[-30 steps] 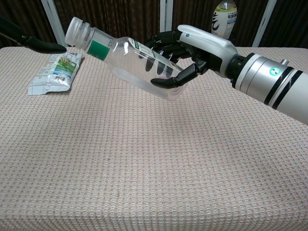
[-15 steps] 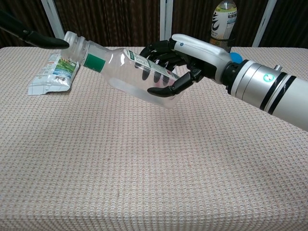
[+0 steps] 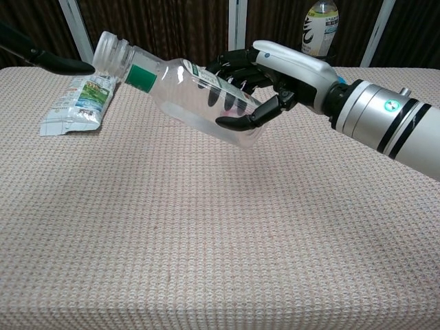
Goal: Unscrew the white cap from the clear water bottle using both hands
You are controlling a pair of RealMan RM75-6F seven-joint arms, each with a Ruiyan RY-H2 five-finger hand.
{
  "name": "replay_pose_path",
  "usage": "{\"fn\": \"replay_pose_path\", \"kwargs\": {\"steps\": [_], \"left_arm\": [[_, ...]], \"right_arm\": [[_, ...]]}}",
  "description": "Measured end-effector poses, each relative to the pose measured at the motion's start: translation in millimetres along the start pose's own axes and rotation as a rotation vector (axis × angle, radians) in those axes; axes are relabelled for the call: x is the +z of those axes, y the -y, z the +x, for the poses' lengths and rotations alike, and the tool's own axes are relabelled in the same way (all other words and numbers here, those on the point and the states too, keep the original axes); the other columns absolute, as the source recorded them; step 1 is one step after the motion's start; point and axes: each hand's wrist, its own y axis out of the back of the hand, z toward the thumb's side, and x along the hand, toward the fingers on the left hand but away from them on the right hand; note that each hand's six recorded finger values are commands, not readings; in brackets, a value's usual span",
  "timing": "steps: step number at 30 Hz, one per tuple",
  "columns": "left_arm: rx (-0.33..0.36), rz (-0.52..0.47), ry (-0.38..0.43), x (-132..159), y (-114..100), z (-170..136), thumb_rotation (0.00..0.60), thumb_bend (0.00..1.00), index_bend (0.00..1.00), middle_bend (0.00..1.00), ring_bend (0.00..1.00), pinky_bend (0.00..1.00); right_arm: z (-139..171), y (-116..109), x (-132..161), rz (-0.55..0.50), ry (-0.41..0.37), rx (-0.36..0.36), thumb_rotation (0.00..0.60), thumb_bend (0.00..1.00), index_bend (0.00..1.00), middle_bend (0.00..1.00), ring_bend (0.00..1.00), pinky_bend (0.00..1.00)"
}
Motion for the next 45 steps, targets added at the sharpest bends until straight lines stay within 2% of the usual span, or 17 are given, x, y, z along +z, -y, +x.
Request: {"fn": "replay_pose_path", "kwargs": {"steps": [12, 19, 29, 34, 45], "left_arm": [[0.019, -0.008, 0.017, 6, -5, 3, 0.6, 0.0, 0.15, 0.11, 0.0, 0.02], [0.003, -0.015, 0.019, 6, -3, 1, 0.6, 0.0, 0.17, 0.11, 0.0, 0.02], [-0.041, -0.021, 0.006, 0, 3, -5, 0.6, 0.0, 0.31, 0.11, 0.0, 0.02], [-0.053, -0.028, 0.006, -1, 5, -5, 0.6, 0.05, 0.36, 0.11, 0.0, 0.02], [-0.054, -0.028, 0.008, -3, 6, -2, 0.6, 0.16, 0.38, 0.11, 0.0, 0.02]], "right_arm": [[-1, 5, 0, 0.003, 0.002, 0.015, 0.6, 0.68, 0.71, 0.6, 0.47, 0.51], [0, 2, -2, 0.002, 0.005, 0.005, 0.6, 0.68, 0.71, 0.6, 0.47, 0.51], [1, -2, -3, 0.0, 0.006, -0.001, 0.6, 0.68, 0.71, 0.6, 0.47, 0.51], [1, -2, -2, -0.003, 0.004, -0.002, 0.6, 0.68, 0.71, 0.6, 0.47, 0.51], [2, -3, -2, -0.003, 0.003, -0.003, 0.6, 0.68, 0.71, 0.6, 0.47, 0.52]]}}
